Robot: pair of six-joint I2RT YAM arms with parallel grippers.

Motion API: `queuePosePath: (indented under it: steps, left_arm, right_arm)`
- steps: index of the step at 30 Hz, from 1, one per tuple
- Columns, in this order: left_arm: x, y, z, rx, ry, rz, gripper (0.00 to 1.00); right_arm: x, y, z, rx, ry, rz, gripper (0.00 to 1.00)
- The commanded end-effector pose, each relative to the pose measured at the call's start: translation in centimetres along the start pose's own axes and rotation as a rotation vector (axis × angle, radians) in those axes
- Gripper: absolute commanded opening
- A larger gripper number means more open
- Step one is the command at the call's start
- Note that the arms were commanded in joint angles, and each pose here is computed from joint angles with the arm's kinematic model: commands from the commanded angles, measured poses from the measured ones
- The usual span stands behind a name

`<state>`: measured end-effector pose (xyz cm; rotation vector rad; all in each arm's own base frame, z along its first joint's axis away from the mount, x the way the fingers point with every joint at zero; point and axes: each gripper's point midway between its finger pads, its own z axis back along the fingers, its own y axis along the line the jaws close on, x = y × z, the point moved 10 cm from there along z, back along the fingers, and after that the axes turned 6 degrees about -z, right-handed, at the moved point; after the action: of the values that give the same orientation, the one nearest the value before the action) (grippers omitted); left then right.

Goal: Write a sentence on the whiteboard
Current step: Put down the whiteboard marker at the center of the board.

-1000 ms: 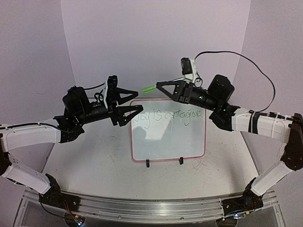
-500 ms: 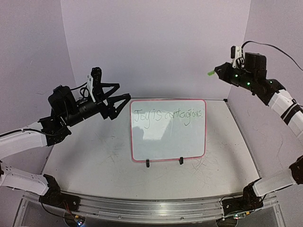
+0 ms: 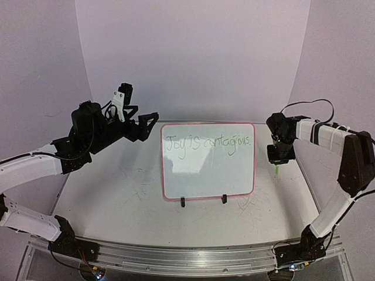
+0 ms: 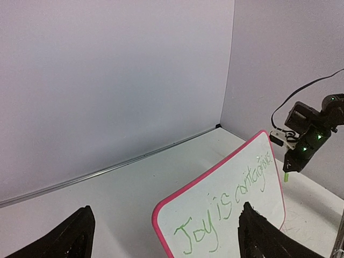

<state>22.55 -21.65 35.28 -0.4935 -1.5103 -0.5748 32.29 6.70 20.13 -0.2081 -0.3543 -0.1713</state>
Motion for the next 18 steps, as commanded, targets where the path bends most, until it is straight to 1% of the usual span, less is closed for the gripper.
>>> queuePosePath:
  steps: [1,3,6,10,11,15,18]
  left_arm:
    - [1.5,0.7,1.0,0.058,-0.023,-0.025,0.94]
    - [1.7,0.8,1.6,0.059,-0.027,-0.025,0.95]
    - [1.9,0.8,2.3,0.056,-0.021,-0.026,0.95]
    - [2.4,0.9,3.2,0.045,-0.037,-0.012,0.95]
    - [2.6,0.9,3.5,0.040,-0.044,-0.003,0.95]
    - [2.9,0.8,4.2,0.020,-0.064,0.030,0.96]
    - [3.1,0.8,4.5,0.011,-0.072,0.052,0.96]
  right_arm:
    - [-0.7,1.2,-4.7,0.068,0.156,0.072,0.00]
    - [-0.6,2.1,-6.3,0.120,0.212,0.099,0.00]
    - [0.6,2.7,-7.4,0.110,0.237,0.130,0.01]
    - [2.8,3.4,-8.2,0.131,0.217,0.142,0.14]
    - [3.2,3.5,-8.6,0.135,0.219,0.145,0.16]
    - [4.1,4.1,-10.5,0.138,0.228,0.171,0.17]
    - [4.8,4.3,-11.0,0.144,0.207,0.171,0.19]
